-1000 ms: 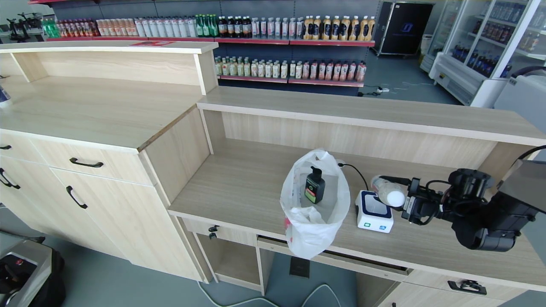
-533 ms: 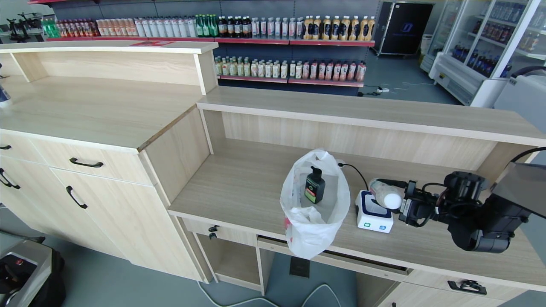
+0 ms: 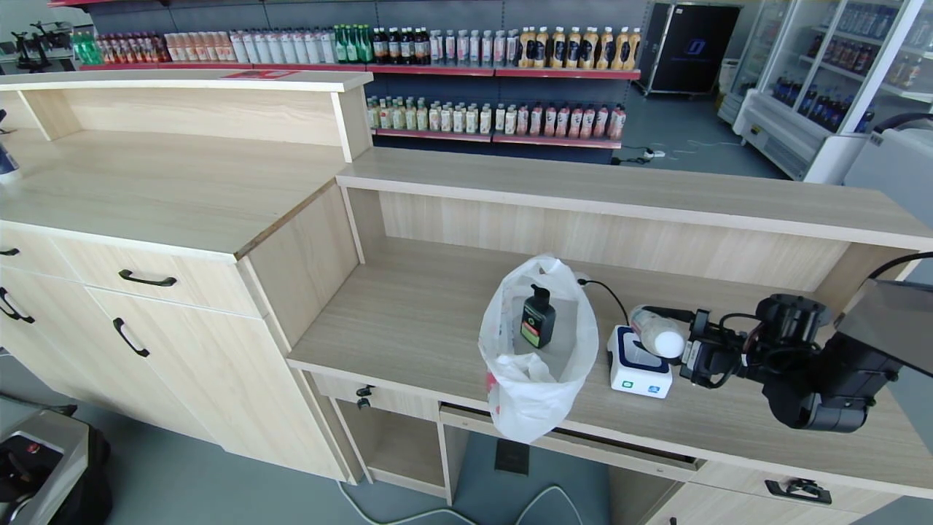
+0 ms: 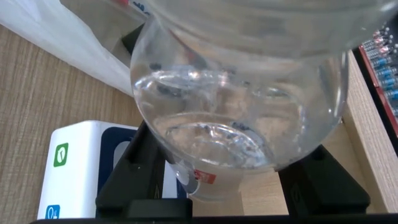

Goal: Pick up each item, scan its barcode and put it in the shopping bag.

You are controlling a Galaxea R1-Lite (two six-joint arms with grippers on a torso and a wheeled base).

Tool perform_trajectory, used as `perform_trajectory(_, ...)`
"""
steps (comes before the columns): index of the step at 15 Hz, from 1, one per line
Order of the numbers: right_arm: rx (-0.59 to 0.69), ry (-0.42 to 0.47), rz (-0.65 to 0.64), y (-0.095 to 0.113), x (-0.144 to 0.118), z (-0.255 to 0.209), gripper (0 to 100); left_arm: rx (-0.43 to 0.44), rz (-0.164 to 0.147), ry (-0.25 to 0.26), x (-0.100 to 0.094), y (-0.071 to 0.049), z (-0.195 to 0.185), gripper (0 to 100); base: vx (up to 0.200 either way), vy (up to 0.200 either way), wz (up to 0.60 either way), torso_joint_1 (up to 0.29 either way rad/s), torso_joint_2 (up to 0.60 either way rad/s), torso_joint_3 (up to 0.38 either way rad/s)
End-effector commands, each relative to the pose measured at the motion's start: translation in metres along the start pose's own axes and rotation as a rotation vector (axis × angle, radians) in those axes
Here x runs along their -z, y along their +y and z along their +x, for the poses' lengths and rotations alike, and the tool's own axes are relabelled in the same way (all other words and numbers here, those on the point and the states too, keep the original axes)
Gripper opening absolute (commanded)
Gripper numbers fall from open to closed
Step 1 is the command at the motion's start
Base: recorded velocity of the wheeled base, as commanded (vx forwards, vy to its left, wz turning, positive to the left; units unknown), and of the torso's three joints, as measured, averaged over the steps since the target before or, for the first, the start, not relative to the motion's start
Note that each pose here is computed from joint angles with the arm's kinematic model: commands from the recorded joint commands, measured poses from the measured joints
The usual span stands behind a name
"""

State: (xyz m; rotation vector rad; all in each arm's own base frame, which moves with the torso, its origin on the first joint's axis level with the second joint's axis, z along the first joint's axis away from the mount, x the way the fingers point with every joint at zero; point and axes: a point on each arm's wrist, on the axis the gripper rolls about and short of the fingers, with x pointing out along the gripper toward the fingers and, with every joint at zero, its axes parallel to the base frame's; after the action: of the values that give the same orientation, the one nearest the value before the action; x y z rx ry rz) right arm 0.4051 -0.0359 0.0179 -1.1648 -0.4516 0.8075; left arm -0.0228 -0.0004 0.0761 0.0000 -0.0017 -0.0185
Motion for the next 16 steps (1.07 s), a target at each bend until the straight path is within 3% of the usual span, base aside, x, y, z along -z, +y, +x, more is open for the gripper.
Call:
perform_trajectory(1, -0.001, -0.002, 0.0, 0.0, 0.0, 0.001, 0, 0.0, 0.0, 0.0, 0.0, 0.0, 0.0, 100, 0.0, 0.0, 0.0, 0.0, 0.0, 0.0)
perform_trajectory(6, 0.001, 0.001, 0.009, -0.003, -0.001, 0.001, 0, 0.0, 0.0, 0.0, 0.0, 0.0, 0.0, 100, 0.0, 0.0, 0.0, 0.0, 0.0, 0.0)
perform_trajectory(8, -0.002, 0.008, 0.111, -0.028, -0.015, -0.008, 0, 0.0, 0.0, 0.0, 0.0, 0.0, 0.0, 100, 0.0, 0.0, 0.0, 0.0, 0.0, 0.0)
perform_trajectory(11, 0.058, 0.062, 0.352, -0.1, -0.059, -0.055, 0, 0.0, 0.0, 0.0, 0.0, 0.0, 0.0, 100, 0.0, 0.0, 0.0, 0.0, 0.0, 0.0)
perform_trajectory(13, 0.15, 0.158, 0.54, -0.13, -0.088, -0.081, 0, 0.0, 0.0, 0.0, 0.0, 0.0, 0.0, 100, 0.0, 0.0, 0.0, 0.0, 0.0, 0.0)
perform_trajectory(16, 0.495, 0.427, 0.849, -0.149, -0.106, -0.092, 0, 0.0, 0.0, 0.0, 0.0, 0.0, 0.0, 100, 0.0, 0.0, 0.0, 0.0, 0.0, 0.0)
